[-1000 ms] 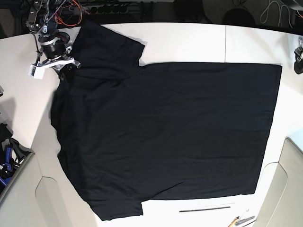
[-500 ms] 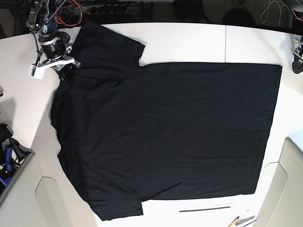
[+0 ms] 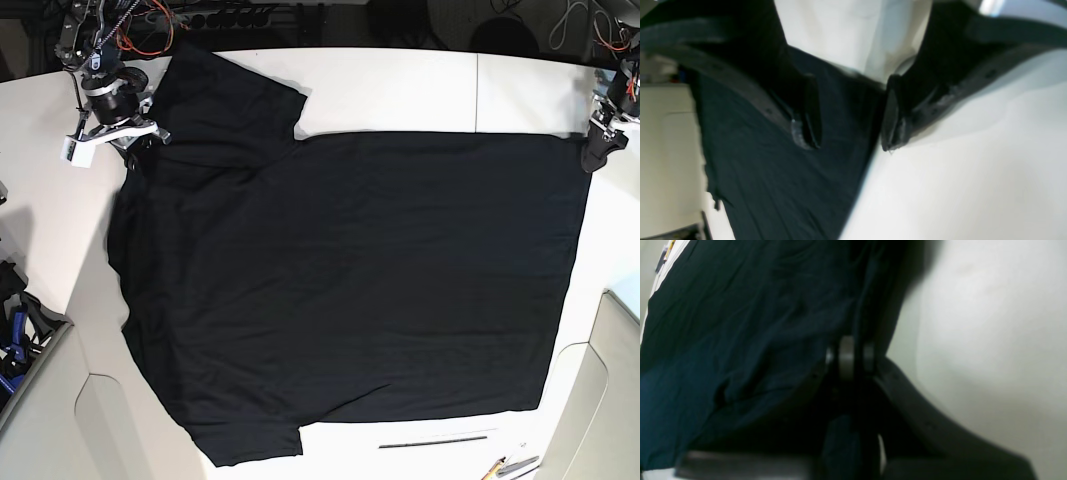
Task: Fold the T-shirt properly
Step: 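Move the left gripper to the shirt's other shoulder corner and grasp, then lift both shoulder corners and drag the shirt toward the robot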
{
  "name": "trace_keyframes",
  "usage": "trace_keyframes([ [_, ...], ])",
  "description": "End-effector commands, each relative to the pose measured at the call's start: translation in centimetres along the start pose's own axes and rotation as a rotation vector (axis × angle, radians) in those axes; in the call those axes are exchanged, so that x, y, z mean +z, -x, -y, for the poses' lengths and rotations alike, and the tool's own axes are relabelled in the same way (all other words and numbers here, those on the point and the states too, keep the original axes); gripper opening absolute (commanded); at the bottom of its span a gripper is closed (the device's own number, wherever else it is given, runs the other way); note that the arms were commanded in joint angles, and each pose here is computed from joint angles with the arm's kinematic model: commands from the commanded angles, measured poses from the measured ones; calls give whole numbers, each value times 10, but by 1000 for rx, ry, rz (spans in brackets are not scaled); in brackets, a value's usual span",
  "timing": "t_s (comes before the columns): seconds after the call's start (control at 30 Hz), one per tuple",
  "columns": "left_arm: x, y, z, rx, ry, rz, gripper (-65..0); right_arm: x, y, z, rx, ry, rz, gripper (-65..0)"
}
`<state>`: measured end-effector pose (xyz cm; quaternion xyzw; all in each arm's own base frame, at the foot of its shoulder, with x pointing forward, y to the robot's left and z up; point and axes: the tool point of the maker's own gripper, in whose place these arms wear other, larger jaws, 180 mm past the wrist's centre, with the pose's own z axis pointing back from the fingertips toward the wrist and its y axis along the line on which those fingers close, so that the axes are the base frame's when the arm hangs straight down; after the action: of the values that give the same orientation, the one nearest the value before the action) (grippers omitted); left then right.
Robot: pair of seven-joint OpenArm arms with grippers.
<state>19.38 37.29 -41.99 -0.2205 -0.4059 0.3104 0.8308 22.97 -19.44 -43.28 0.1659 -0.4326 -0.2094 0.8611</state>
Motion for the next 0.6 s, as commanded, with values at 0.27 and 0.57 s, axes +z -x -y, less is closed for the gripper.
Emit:
trace_keyframes([
  [0.27,1,27,-6,-5,-32,-114,-323,1,-1,0,11,1,-3,-650],
  [0.57,0,16,16,-89,52,-87,-650,2,0,0,12,1,-6,-650],
])
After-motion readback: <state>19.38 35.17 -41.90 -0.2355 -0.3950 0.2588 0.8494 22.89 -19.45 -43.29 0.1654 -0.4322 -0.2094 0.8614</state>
